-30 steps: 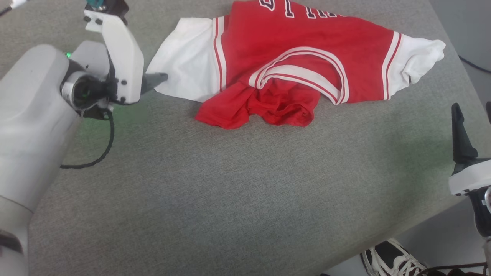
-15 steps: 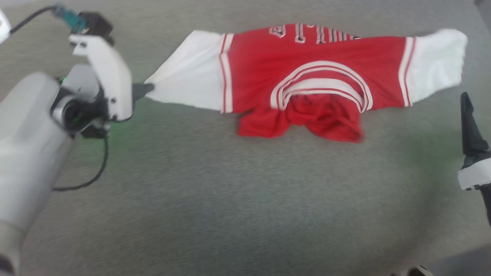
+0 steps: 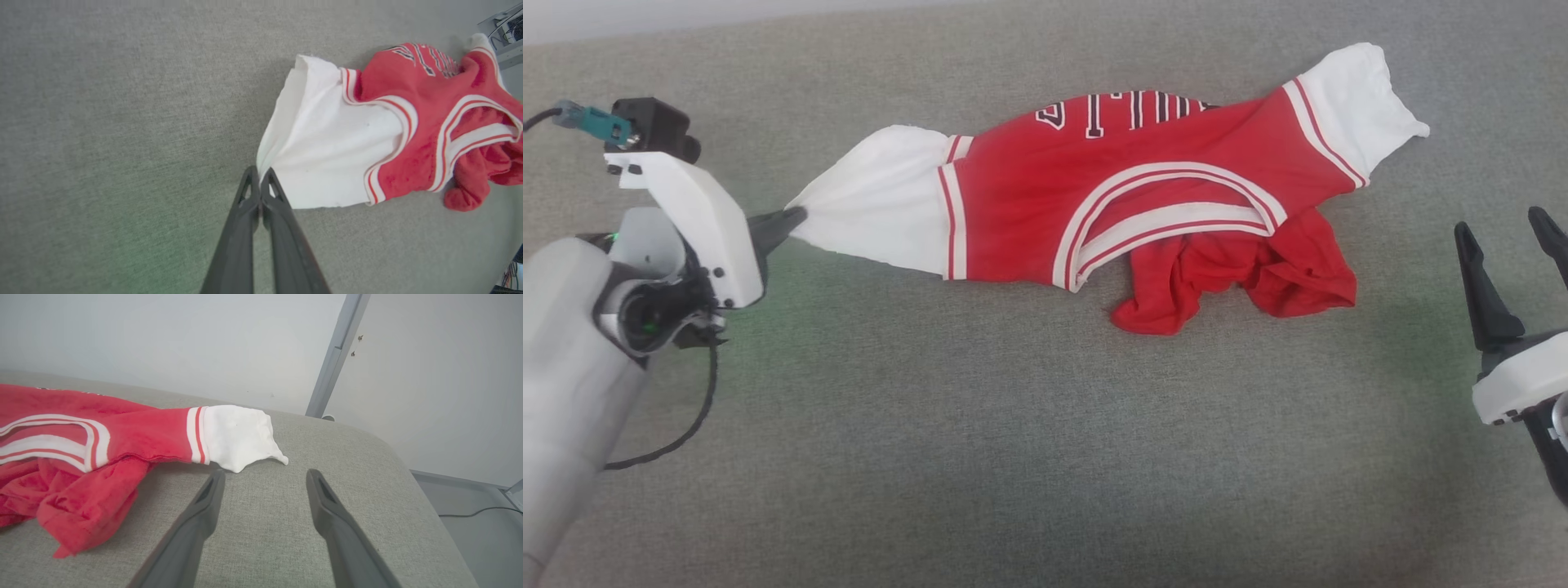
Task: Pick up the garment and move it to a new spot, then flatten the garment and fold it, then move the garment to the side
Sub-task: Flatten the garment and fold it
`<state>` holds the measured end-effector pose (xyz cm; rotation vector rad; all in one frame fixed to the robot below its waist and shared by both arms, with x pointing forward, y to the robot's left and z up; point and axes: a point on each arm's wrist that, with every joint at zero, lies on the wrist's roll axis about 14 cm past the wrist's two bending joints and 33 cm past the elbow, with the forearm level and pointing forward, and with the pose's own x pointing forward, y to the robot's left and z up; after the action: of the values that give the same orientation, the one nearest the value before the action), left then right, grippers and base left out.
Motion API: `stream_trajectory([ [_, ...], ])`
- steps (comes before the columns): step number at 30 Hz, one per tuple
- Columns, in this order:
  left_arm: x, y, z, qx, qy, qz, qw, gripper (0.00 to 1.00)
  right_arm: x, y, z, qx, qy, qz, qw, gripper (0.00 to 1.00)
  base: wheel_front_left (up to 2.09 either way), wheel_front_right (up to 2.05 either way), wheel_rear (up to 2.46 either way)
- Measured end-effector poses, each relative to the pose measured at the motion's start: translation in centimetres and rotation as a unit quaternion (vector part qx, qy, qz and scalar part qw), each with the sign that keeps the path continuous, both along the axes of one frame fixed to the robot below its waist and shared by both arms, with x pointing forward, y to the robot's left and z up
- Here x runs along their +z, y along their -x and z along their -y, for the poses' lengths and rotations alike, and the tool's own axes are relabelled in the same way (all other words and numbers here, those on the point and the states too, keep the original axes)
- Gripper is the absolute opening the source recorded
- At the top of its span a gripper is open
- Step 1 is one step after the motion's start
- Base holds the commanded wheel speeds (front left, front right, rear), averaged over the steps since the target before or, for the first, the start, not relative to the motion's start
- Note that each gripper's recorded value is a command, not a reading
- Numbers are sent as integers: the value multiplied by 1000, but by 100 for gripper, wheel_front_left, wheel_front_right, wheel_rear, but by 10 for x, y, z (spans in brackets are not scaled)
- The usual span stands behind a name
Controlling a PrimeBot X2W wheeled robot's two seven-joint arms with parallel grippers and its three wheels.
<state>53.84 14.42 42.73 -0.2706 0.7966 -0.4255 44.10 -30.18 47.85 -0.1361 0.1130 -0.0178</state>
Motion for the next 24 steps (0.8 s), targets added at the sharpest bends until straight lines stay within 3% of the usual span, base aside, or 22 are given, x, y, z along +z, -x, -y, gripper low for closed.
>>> stream_trajectory([
  [1,2,-1,1,1,2,10,1000,46,0,0,-1,2,2,-2,1000,100,0,0,0],
  [2,5,-3,2,2,1,23,1000,100,1,-1,-1,5,5,-4,1000,100,0,0,0],
  [5,18,-9,1,-5,-18,89,996,100,-2,-1,-3,17,16,-20,1000,100,0,0,0],
  [13,40,1,-8,33,12,233,972,100,-17,-12,-5,71,80,-109,988,100,0,0,0],
  [18,37,22,-9,59,29,278,958,100,-30,-22,-15,136,134,-184,964,100,0,0,0],
  [24,49,37,-10,83,5,330,940,100,-32,-52,-21,178,173,-225,942,100,0,0,0],
])
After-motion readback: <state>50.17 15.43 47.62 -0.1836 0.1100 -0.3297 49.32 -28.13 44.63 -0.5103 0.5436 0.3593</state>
